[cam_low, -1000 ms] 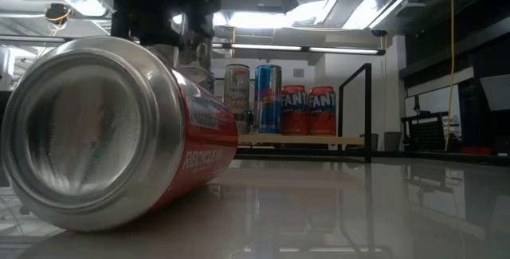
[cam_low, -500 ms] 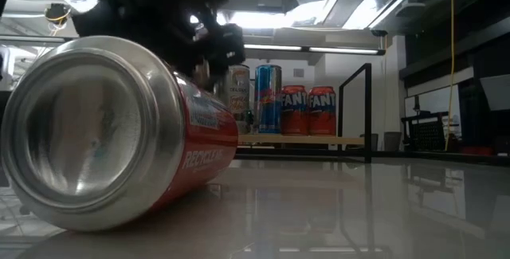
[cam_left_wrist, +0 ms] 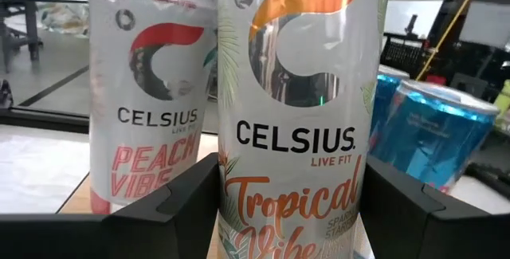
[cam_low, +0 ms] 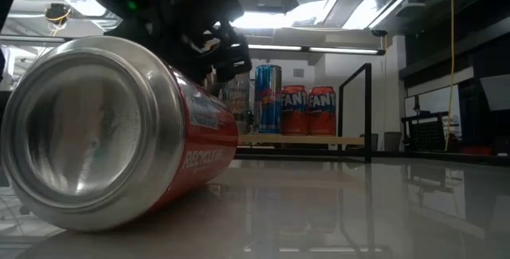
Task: Place canned beverage on shelf
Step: Put the white yellow soda can on the shelf aligned with the other white yellow soda cans
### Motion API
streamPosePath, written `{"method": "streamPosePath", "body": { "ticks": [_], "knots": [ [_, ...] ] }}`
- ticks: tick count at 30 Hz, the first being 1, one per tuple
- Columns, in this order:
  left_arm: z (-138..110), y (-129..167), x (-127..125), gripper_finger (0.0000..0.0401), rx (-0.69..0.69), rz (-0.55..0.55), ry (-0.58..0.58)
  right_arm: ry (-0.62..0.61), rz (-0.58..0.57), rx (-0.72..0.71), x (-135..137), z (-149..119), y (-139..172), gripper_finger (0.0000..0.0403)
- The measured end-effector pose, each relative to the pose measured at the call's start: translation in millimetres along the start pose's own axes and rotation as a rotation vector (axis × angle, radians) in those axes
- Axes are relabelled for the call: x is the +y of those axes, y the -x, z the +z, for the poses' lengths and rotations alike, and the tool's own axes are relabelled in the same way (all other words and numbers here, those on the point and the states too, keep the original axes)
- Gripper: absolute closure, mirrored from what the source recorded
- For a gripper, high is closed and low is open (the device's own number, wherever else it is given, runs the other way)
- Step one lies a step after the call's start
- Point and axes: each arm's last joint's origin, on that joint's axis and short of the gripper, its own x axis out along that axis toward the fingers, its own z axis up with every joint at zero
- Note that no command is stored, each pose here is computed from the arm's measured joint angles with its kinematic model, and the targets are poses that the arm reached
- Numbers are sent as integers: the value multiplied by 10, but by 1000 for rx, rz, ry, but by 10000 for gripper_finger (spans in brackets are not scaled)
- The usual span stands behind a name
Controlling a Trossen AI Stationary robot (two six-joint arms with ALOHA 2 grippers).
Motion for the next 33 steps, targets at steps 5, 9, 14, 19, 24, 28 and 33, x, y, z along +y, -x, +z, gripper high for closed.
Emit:
{"method": "streamPosePath", "body": {
  "ticks": [5,9,14,19,24,28,33],
  "knots": [
    [8,29,-48,164,30,-22,-63,0,0,0,1,0,0,256],
    [20,49,-60,164,11,-18,-93,0,0,0,1,0,0,256],
    [18,-2,-65,164,28,-15,-83,0,0,0,1,0,0,256],
    [22,-21,-74,163,31,-12,-68,1,0,0,1,0,0,256],
    [19,-44,-79,163,47,-16,-61,1,0,0,1,0,0,256],
    [22,-10,-106,163,73,-44,-100,1,0,0,1,0,0,256],
    [61,49,-144,163,25,-33,-163,1,0,0,0,0,0,256]
  ]
}}
